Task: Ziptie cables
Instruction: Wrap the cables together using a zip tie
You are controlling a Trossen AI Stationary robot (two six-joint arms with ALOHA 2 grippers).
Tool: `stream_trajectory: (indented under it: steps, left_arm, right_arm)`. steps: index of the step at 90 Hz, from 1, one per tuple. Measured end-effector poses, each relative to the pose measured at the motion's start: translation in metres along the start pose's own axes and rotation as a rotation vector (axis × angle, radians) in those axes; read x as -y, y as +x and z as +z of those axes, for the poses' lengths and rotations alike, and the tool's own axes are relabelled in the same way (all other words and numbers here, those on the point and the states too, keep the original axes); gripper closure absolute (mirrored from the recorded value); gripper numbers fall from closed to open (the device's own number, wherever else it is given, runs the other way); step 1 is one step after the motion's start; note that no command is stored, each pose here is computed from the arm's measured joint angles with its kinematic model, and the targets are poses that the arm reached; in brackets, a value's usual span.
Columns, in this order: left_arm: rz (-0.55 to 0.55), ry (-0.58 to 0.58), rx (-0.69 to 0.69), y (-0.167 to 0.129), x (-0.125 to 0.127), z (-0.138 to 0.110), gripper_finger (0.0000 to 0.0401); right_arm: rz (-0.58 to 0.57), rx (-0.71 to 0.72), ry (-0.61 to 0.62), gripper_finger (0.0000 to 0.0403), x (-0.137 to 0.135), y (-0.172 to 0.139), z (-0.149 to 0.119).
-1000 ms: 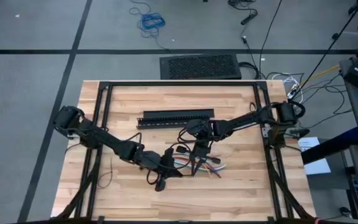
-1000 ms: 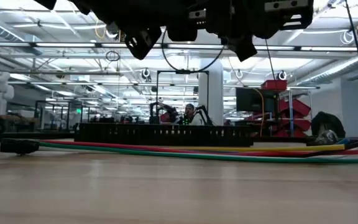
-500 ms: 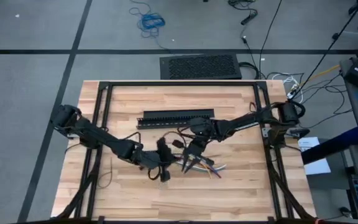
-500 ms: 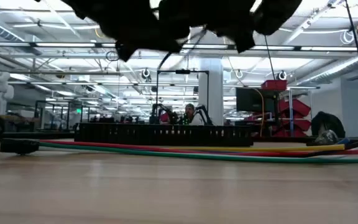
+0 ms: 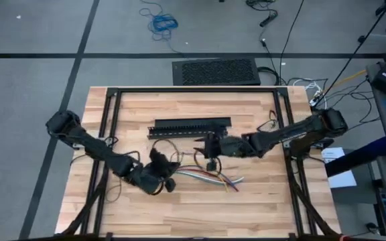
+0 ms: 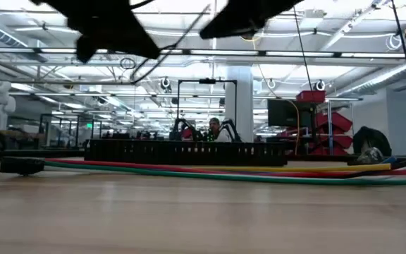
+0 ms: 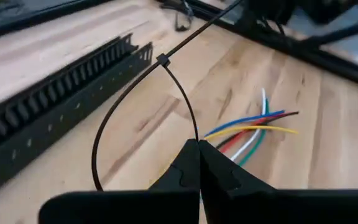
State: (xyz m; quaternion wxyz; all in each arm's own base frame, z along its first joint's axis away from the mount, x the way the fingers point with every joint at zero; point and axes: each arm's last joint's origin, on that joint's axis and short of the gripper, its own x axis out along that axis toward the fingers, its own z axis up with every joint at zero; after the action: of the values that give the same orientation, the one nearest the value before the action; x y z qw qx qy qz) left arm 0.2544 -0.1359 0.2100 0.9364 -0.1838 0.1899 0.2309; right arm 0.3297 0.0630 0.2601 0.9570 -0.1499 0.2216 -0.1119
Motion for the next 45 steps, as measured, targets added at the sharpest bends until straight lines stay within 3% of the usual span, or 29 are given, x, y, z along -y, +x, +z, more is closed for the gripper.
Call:
stream_trajectory:
  steps: [13, 24, 36, 45]
  left_arm:
    - [0.013, -0.125, 0.038, -0.016, -0.012, -0.024, 0.0401]
    - [-0.021, -0.195, 0.095, -0.033, -0.021, -0.039, 0.0401]
    - [-0.09, -0.26, 0.152, -0.051, -0.032, -0.052, 0.0401]
    - [-0.127, -0.295, 0.182, -0.06, -0.042, -0.061, 0.0401]
  right_arm:
    - [-0.007, -0.048, 0.036, 0.0283, -0.022, -0.005, -0.028]
    - [0.15, 0.019, 0.141, 0.0284, -0.03, 0.0, -0.058]
    - [0.271, 0.143, 0.269, 0.0284, -0.024, 0.021, -0.074]
    - [0.298, 0.089, 0.248, 0.0284, -0.027, 0.055, -0.076]
